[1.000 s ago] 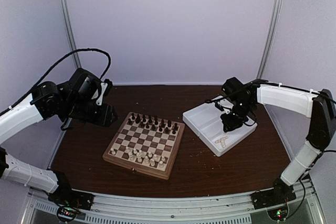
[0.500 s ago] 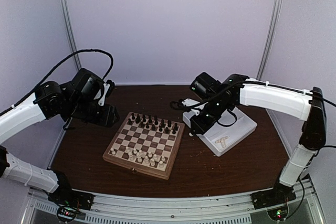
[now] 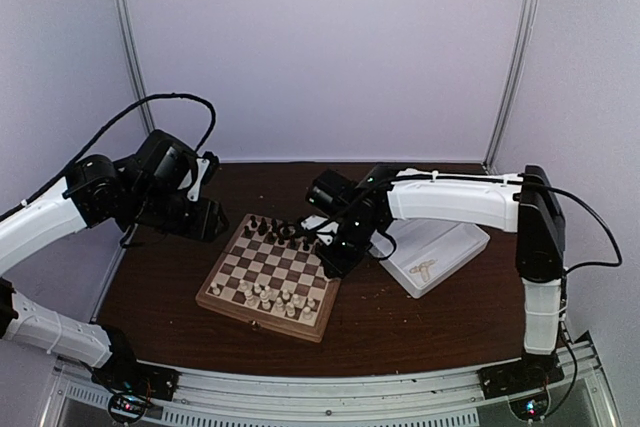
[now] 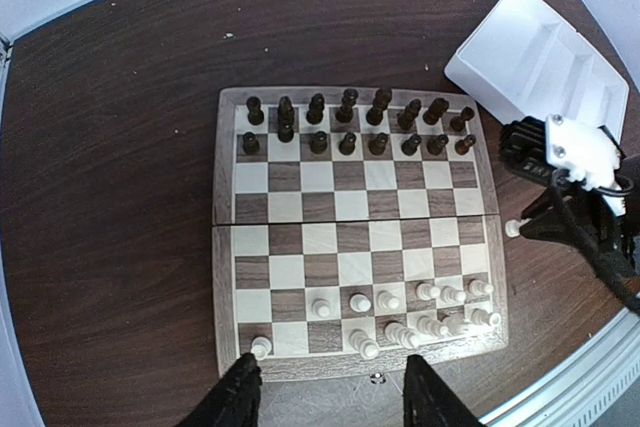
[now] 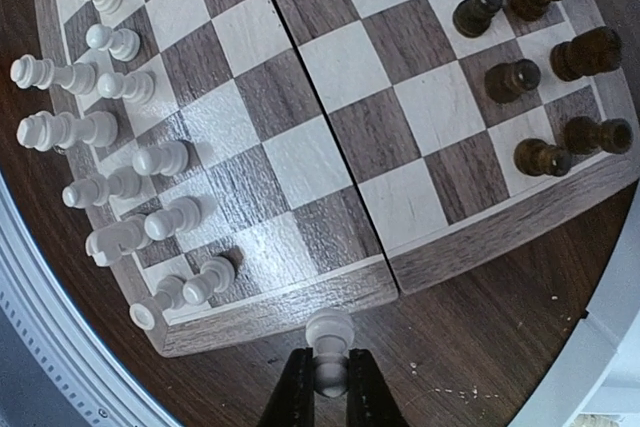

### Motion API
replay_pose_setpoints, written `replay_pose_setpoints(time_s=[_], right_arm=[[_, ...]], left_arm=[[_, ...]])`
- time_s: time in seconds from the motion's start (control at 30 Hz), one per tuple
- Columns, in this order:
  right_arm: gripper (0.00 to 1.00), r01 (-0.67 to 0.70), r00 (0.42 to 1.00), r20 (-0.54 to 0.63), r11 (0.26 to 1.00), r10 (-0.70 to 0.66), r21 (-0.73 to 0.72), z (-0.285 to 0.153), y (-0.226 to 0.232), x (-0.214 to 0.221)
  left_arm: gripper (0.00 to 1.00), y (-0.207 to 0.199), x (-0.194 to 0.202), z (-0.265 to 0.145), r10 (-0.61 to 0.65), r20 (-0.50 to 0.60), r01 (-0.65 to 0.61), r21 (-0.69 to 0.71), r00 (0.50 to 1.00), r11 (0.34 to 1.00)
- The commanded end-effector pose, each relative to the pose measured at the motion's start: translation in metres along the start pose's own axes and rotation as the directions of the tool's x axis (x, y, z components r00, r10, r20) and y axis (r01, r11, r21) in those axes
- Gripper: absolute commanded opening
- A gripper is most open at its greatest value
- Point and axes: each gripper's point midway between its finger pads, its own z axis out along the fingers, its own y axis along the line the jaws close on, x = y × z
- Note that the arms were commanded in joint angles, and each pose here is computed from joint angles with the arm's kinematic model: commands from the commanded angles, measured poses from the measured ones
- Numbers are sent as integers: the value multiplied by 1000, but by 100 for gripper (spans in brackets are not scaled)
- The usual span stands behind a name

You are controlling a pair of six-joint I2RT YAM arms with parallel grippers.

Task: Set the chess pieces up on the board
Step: Place the chess piece on the chessboard.

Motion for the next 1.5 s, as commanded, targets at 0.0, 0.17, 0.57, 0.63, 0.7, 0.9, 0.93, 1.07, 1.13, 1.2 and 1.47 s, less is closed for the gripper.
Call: replay_pose_setpoints(time_s=[0.0,0.17,0.57,0.63,0.7,0.9,0.93,1.07,1.13,1.2,1.47], right_arm=[[9,4,1000,1,999,-4,37,10,4,-8],[9,20,1000,-19,998,-19,64,20,9,-9],[12,37,998,-58,992,-30,117,31,5,-5],[12,36,998,-63,992,-29,120,32,5,-4],[12,39,997,-68,991,-31,126,33,4,-4],[20,49,997,-73,990,-39,133,34,4,-4],[23,51,997,-70,990,-42,132,33,5,-5],[29,49,998,-47,990,-43,135,27,6,-9],[30,48,998,-36,990,-43,136,24,6,-12],[31,46,999,-21,990,-44,136,19,7,-15],[40,40,993,107,988,-56,147,-25,9,-34]], left_arm=[[49,0,-5,-4,-7,35,6,18,999,1000],[49,1,-4,-4,-7,36,7,17,999,1000],[49,0,-2,-2,-7,28,7,18,1000,1000],[49,0,-3,-2,-8,28,8,19,1000,1000],[49,0,-3,-2,-8,26,7,19,1000,1000],[49,0,-3,-2,-8,27,7,18,1000,1000],[49,0,-3,-2,-7,28,7,18,1000,1000],[49,0,-3,-3,-8,28,8,20,1000,1000],[49,0,-3,-3,-8,29,8,20,1000,1000],[49,-1,-3,-3,-7,29,6,22,1000,1000],[50,-3,-2,1,-1,14,0,29,1000,1000]])
